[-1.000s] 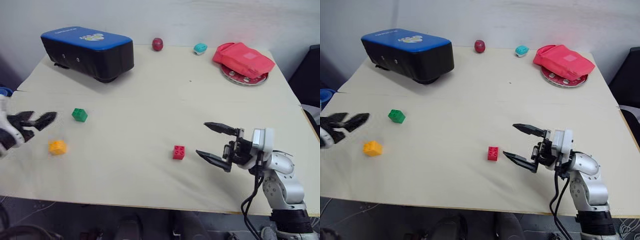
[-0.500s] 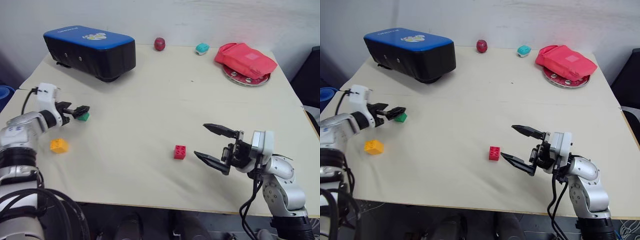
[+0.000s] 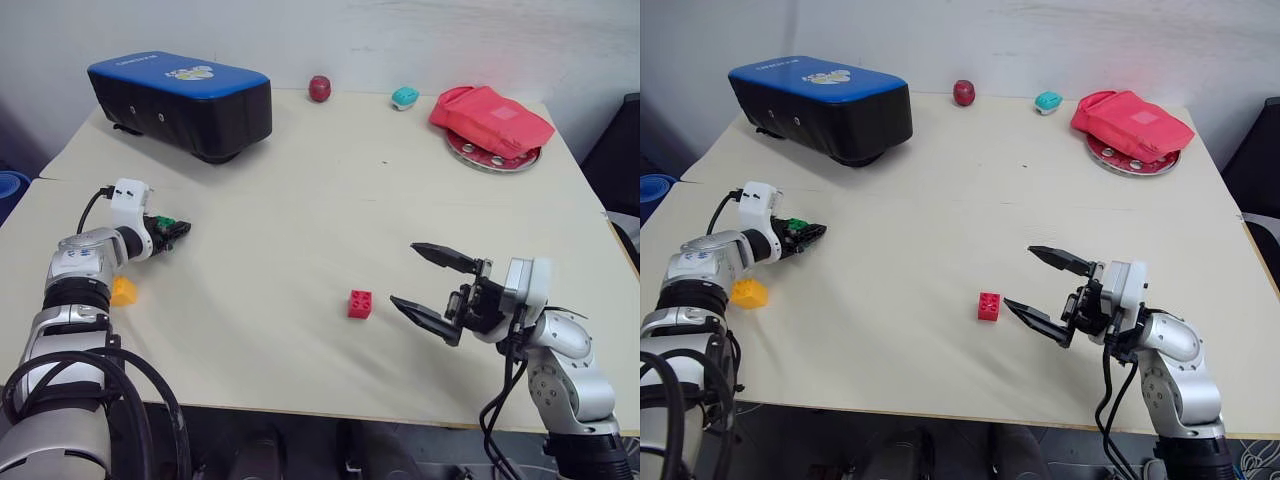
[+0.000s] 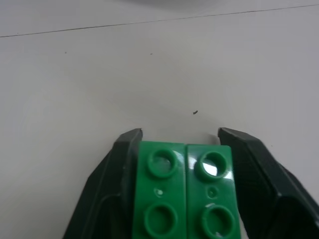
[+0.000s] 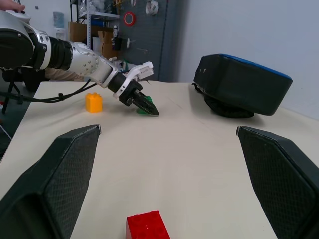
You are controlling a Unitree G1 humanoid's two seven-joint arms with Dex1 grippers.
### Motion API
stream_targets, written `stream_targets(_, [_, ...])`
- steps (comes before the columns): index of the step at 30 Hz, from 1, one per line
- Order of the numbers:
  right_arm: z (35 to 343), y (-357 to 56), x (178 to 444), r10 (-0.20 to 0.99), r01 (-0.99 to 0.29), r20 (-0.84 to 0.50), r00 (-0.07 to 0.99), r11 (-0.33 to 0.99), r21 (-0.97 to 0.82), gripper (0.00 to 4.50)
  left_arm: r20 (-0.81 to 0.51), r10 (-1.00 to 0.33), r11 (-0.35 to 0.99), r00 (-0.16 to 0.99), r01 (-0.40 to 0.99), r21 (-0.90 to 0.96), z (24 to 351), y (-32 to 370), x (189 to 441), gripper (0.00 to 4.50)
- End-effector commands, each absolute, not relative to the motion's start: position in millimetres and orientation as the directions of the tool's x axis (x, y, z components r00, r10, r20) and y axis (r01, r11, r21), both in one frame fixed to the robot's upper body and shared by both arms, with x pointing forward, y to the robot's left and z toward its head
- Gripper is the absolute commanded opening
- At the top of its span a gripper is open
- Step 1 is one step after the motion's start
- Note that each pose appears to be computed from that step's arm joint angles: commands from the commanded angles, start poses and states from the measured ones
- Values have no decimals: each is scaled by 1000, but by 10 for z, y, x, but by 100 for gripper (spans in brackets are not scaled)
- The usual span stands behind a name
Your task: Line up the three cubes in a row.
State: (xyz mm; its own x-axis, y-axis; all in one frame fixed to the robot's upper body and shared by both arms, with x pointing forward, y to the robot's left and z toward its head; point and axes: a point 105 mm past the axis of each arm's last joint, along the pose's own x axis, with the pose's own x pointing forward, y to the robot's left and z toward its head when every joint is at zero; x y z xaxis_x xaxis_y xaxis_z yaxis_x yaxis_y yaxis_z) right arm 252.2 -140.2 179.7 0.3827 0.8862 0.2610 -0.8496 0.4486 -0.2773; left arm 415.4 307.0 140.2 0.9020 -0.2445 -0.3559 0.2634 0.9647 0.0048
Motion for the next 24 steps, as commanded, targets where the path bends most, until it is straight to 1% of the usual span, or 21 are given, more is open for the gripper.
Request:
stream_targets(1, [1939,-1457,2482,880,-819,279,385,465,-337,450,-254,-311,943,916,330,36,1672,3104,4128,153])
stream_targets(3, [1950,-1499,2489,878,-812,272,395,472,-343,450,-169,-430,896,887,442,39,1828,2979,4098,154])
stream_targets(4, [1960,-1528,2488,877,-808,267,400,475,-349,450,-126,-510,851,851,520,68,1924,2877,4065,154])
stream_targets(5, [1972,-1584,2472,879,-805,251,406,474,-357,450,-80,-654,742,752,659,124,2069,2648,3978,154])
stream_targets(6, [1961,-1646,2434,887,-809,219,407,461,-365,450,-83,-791,584,606,788,195,2160,2370,3841,154])
stream_targets(7, [1921,-1709,2373,900,-819,172,400,435,-373,450,-116,-883,420,454,877,232,2186,2104,3698,154])
stream_targets(8, [1893,-1746,2328,909,-828,139,393,415,-376,450,-144,-924,315,355,918,242,2182,1947,3594,154])
stream_targets(9, [1839,-1793,2270,917,-842,99,386,394,-369,450,-201,-946,204,254,950,237,2112,1771,3495,154])
stream_targets(11, [1745,-1881,2182,922,-859,45,384,375,-349,450,-325,-944,-9,63,976,216,1910,1444,3292,154])
stream_targets(13, [1695,-1934,2144,919,-863,22,394,378,-335,450,-386,-922,-120,-38,974,190,1766,1232,3177,154])
stream_targets(15, [1667,-1957,2126,911,-859,17,411,393,-327,450,-415,-908,-146,-63,975,170,1619,997,3173,154])
stream_targets(18, [1672,-1933,2097,904,-852,31,426,413,-323,450,-445,-895,-125,-32,975,181,1476,797,3227,154])
stream_targets(21, [1685,-1896,2069,897,-844,49,440,432,-319,450,-468,-883,-111,-10,976,188,1388,738,3268,154])
stream_targets(24, [1674,-1876,2031,891,-839,55,451,445,-313,450,-483,-876,-111,-17,980,166,1315,725,3252,154])
